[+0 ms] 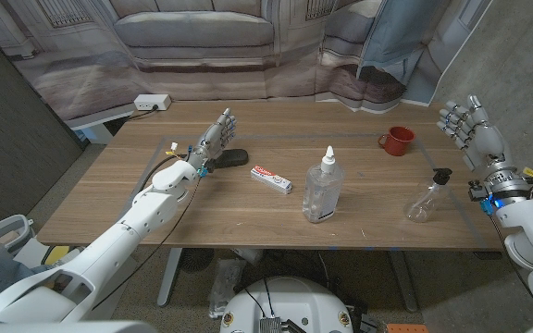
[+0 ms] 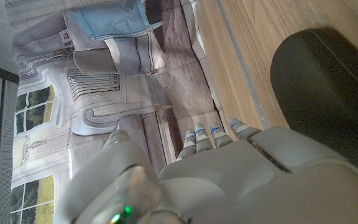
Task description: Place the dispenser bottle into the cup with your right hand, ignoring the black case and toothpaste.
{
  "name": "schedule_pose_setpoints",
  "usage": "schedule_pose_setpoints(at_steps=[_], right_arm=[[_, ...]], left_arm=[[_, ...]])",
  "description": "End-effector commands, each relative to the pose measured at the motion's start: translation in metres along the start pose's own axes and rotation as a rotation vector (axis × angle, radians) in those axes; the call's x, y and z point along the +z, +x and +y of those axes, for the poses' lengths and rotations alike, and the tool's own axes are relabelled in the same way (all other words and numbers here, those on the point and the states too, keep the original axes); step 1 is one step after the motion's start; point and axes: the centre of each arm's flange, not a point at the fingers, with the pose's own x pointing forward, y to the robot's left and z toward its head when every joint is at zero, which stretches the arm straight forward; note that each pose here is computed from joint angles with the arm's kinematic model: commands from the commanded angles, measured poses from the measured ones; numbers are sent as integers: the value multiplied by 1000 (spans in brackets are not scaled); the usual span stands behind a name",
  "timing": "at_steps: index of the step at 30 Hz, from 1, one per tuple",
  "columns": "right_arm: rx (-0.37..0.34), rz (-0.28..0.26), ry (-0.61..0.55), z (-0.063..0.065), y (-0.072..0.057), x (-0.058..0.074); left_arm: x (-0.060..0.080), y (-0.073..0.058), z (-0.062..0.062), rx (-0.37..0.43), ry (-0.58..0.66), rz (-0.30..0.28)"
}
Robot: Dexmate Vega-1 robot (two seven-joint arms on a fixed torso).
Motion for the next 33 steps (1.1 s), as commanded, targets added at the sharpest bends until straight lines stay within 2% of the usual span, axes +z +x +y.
schedule_pose_setpoints(at_steps=[1, 22, 33], right_arm=[[-27, 4, -2, -9, -8, -3], [-65, 8, 6, -15, -26, -15], [-62, 19, 26, -20, -29, -25]], left_arm=[[4, 0, -4, -5, 8, -4], [10, 0, -6, -10, 18, -7], [12, 0, -13, -13, 25, -7]])
